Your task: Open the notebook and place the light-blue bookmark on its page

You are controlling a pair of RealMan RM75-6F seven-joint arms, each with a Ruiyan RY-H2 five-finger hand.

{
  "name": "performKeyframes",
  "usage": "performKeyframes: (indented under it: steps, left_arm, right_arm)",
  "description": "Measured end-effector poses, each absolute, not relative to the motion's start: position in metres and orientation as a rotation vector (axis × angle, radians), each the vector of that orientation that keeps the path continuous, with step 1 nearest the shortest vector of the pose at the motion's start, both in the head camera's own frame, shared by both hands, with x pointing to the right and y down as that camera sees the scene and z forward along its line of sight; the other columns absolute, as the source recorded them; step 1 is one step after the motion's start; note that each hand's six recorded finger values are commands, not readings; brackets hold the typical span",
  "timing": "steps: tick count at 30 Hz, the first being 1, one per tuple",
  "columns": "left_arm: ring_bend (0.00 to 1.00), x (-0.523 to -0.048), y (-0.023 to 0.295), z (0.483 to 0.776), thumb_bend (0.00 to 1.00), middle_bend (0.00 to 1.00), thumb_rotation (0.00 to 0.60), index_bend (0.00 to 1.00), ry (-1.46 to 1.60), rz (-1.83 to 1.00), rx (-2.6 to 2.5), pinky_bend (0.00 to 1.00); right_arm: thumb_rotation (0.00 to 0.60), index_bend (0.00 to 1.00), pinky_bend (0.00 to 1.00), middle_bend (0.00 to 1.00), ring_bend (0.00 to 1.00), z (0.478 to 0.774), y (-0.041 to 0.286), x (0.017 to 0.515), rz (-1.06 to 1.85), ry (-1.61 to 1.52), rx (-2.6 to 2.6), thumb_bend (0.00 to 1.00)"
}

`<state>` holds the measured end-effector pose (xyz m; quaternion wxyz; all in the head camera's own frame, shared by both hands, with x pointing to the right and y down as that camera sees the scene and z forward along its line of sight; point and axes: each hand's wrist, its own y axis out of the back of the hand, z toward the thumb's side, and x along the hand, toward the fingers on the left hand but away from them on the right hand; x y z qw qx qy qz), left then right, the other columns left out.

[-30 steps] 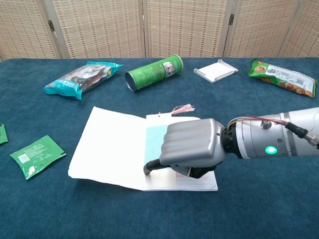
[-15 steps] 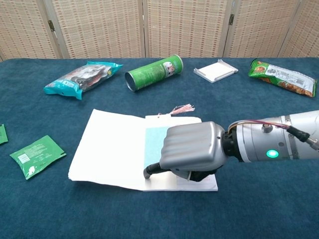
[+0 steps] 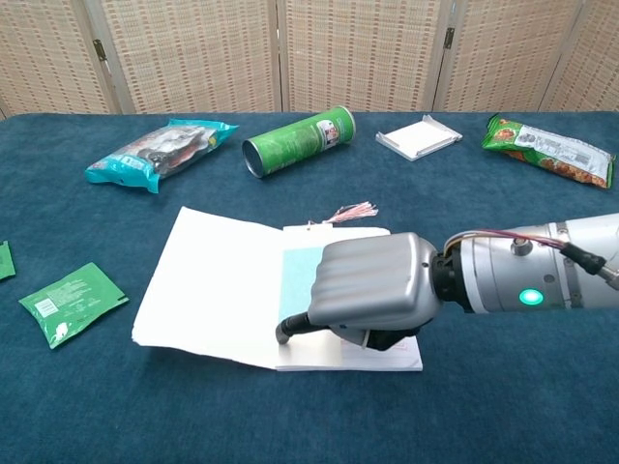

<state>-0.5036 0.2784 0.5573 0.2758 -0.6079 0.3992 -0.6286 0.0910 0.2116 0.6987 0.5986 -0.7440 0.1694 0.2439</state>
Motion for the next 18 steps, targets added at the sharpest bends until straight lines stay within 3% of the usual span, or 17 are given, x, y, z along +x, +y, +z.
performKeyframes:
  steps: [10, 13, 18]
  left_arm:
    - [0.15, -0.502, 0.274, 0.556, 0.15, 0.17, 0.6, 0.16, 1.073, -1.67, -1.633, 0.23]
    - [0.15, -0.5, 0.27, 0.556, 0.15, 0.17, 0.6, 0.16, 1.074, -1.656, -1.632, 0.23]
    - [0.15, -0.495, 0.261, 0.557, 0.15, 0.17, 0.6, 0.16, 1.073, -1.617, -1.632, 0.23]
  right_arm:
    - [0.6, 0.19, 0.96, 0.99, 1.0, 0.681, 0.197, 0.093, 0.563, 0.288, -1.728, 0.99]
    - [0.6, 0.19, 0.96, 0.93, 0.98, 0.668, 0.184, 0.098, 0.585, 0.205, -1.733, 0.86]
    - [0.6, 0.15, 0.95, 0.78, 0.83, 0.649, 0.161, 0.122, 0.663, 0.055, -1.701, 0.51]
